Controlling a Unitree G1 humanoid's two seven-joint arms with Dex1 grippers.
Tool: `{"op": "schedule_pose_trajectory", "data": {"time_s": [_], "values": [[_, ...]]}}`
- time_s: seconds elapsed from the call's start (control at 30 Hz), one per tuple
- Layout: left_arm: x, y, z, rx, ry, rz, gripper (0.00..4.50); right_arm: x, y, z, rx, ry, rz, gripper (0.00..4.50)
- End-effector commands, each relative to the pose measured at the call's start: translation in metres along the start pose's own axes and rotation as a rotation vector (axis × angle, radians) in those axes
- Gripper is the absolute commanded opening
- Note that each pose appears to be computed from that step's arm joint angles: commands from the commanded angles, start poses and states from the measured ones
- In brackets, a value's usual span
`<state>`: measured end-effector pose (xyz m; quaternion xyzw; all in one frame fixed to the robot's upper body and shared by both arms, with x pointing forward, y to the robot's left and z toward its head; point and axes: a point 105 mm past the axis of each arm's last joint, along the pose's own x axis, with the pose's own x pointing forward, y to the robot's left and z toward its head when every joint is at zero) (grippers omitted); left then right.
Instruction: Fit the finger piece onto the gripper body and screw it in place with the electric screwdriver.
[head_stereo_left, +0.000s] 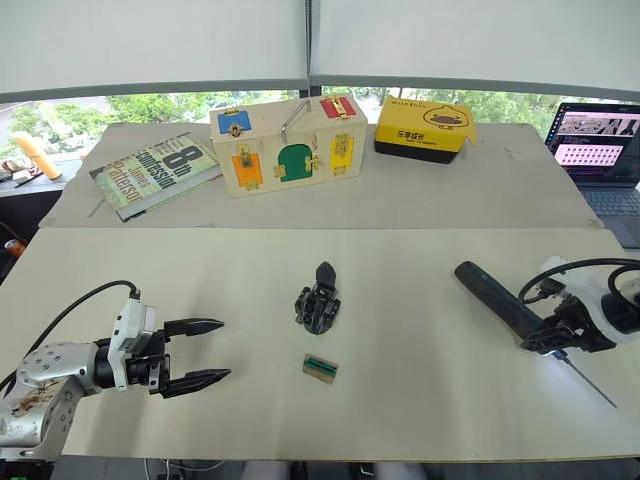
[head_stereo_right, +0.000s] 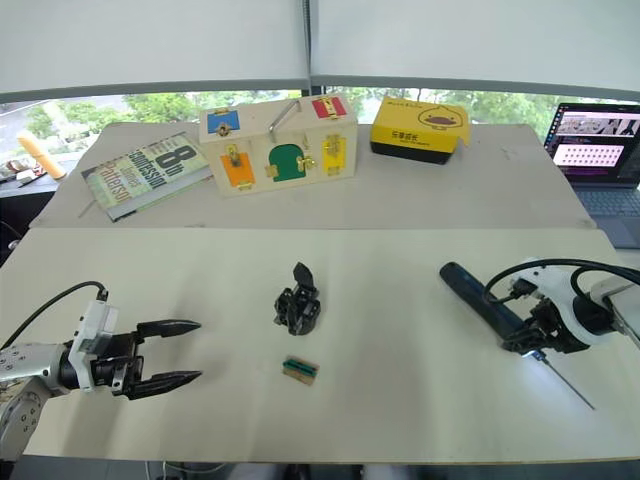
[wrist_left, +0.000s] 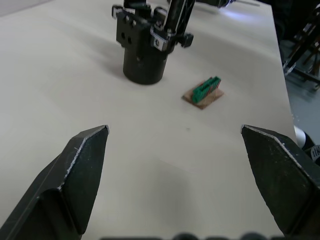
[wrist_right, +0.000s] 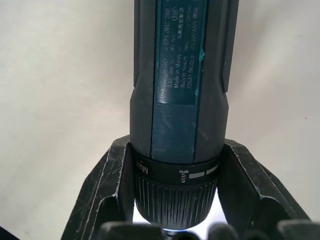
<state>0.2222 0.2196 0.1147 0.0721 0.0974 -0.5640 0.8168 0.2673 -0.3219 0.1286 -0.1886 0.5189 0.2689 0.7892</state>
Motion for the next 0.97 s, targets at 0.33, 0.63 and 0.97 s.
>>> {"op": "schedule_pose_trajectory", "data": {"time_s": [0.33, 0.63, 0.97], "values": [[-0.016, 0.021, 0.005, 0.122, 0.040, 0.158, 4.50, -0.053, -0.011, 0.027, -0.105, -0.218, -0.036, 4.47], [-0.033, 0.035, -0.006, 0.206, 0.126, 0.279, 4.50, -0.070, 0.070, 0.071, -0.675, -0.739, 0.232, 4.47], [-0.042, 0.030, -0.015, 0.266, 0.149, 0.381, 4.50, -0.023, 0.131, 0.069, -0.886, -0.992, 0.286, 4.47]]}}
